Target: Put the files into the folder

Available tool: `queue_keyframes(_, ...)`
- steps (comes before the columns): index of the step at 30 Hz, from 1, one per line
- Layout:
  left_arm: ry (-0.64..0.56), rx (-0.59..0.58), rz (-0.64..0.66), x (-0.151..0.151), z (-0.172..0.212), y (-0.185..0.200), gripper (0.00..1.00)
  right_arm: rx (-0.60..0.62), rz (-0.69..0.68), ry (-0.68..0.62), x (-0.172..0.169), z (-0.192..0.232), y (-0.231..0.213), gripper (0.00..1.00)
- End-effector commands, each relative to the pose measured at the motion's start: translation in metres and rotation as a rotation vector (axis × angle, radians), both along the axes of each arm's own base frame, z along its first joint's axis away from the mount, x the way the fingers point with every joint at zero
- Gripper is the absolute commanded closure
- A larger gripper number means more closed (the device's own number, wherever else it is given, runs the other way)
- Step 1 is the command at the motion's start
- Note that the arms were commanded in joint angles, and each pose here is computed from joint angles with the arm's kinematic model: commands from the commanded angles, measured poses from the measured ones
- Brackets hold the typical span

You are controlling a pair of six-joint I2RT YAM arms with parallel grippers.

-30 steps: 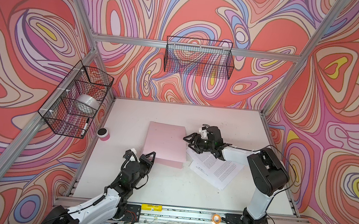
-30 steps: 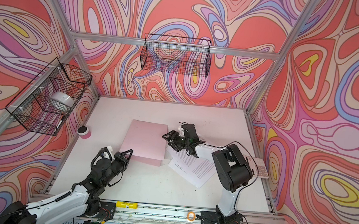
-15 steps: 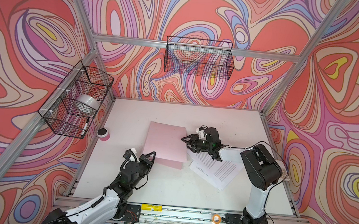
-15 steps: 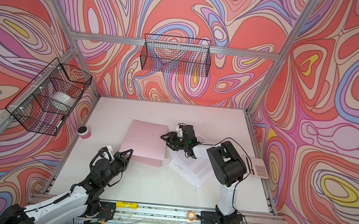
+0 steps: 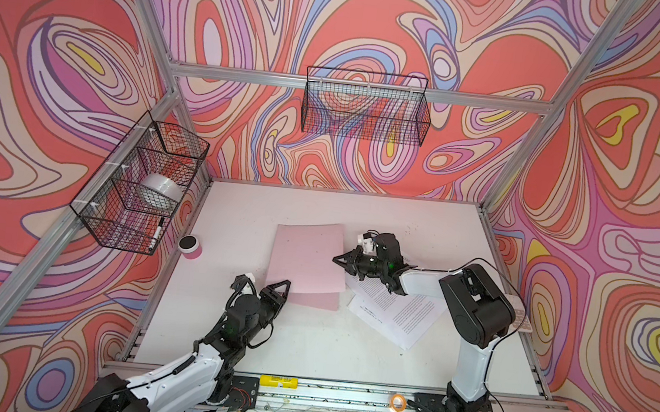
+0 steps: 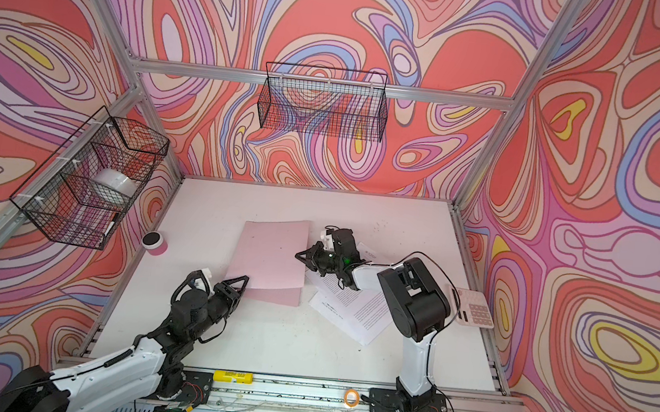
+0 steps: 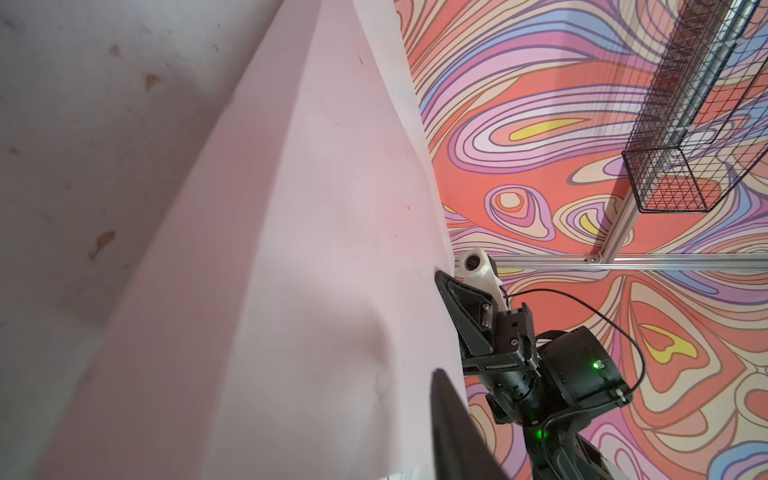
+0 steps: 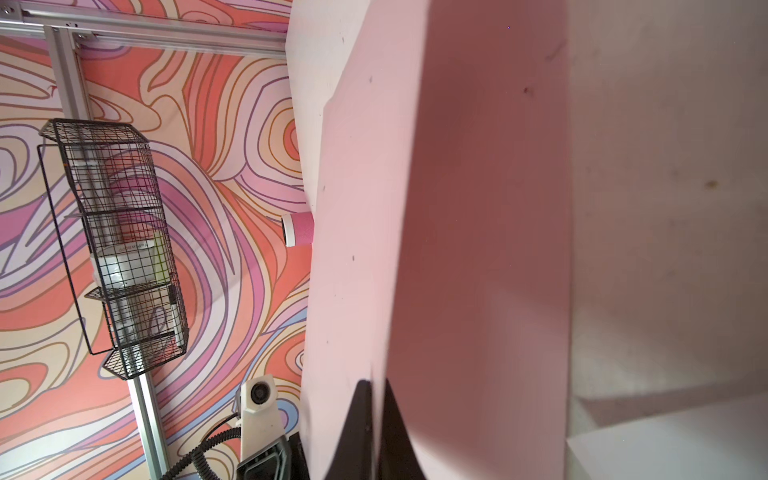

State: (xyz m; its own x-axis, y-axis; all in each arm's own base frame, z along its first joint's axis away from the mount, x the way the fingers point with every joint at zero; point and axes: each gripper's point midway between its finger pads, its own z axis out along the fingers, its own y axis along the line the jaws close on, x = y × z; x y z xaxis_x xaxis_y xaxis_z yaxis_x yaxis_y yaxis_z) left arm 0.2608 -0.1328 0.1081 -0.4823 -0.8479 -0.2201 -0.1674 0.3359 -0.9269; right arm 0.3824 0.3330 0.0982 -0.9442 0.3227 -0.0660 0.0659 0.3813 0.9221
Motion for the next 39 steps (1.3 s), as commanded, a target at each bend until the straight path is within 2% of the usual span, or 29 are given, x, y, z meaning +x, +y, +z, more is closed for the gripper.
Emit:
queue_keyframes(1, -0.014, 0.215, -0.098, -0.001, 0.023, -0.004, 0.00, -0.075, 0.008, -0.060, 0.000, 0.020, -0.003, 1.00)
queue_keyframes(6, -0.012, 0.562, -0.176, -0.005, 0.042, 0.011, 0.00, -0.152, -0.034, -0.061, 0.005, 0.033, -0.012, 1.00)
queue_keyframes(10, -0.002, 0.730, -0.229, -0.003, 0.043, 0.016, 0.00, -0.191, -0.060, -0.062, 0.010, 0.045, -0.017, 1.00)
queue_keyframes(11, 0.025, 0.758, -0.248, -0.005, 0.036, 0.017, 0.00, -0.198, -0.061, -0.063, 0.010, 0.047, -0.017, 1.00)
queue_keyframes(13, 0.009, 0.765, -0.257, -0.002, 0.047, 0.014, 0.00, -0.197, -0.060, -0.076, 0.012, 0.054, -0.017, 1.00)
queue_keyframes(18, -0.047, 0.663, -0.310, -0.006, 0.056, -0.003, 0.00, -0.183, -0.074, -0.082, 0.016, 0.061, -0.015, 1.00)
queue_keyframes(20, -0.070, 0.660, -0.314, -0.010, 0.061, -0.005, 0.00, -0.182, -0.077, -0.081, 0.018, 0.063, -0.014, 1.00)
queue_keyframes(22, -0.046, 0.728, -0.323, -0.019, 0.045, 0.001, 0.00, -0.179, -0.080, -0.081, 0.020, 0.066, -0.013, 1.00)
queue_keyframes(27, -0.106, 0.969, -0.323, -0.029, 0.048, 0.007, 0.00, -0.179, -0.108, -0.044, 0.025, 0.075, -0.010, 1.00)
queue_keyframes(30, -0.148, 1.138, -0.331, -0.032, 0.046, 0.002, 0.00, -0.204, -0.123, -0.041, 0.027, 0.085, -0.007, 1.00)
queue_keyframes(31, -0.187, 1.174, -0.317, -0.030, 0.060, -0.004, 0.00, -0.209, -0.126, -0.032, 0.027, 0.087, -0.006, 1.00)
queue_keyframes(33, -0.218, 1.278, -0.318, -0.029, 0.062, -0.014, 0.00, -0.205, -0.119, -0.022, 0.027, 0.093, -0.001, 1.00)
queue_keyframes(35, -0.244, 1.326, -0.334, -0.027, 0.062, -0.028, 0.00, -0.229, -0.127, -0.017, 0.026, 0.096, 0.001, 1.00)
queue_keyframes(39, -0.297, 1.316, -0.338, -0.018, 0.066, -0.053, 0.00, -0.241, -0.108, -0.036, 0.020, 0.104, 0.010, 1.00)
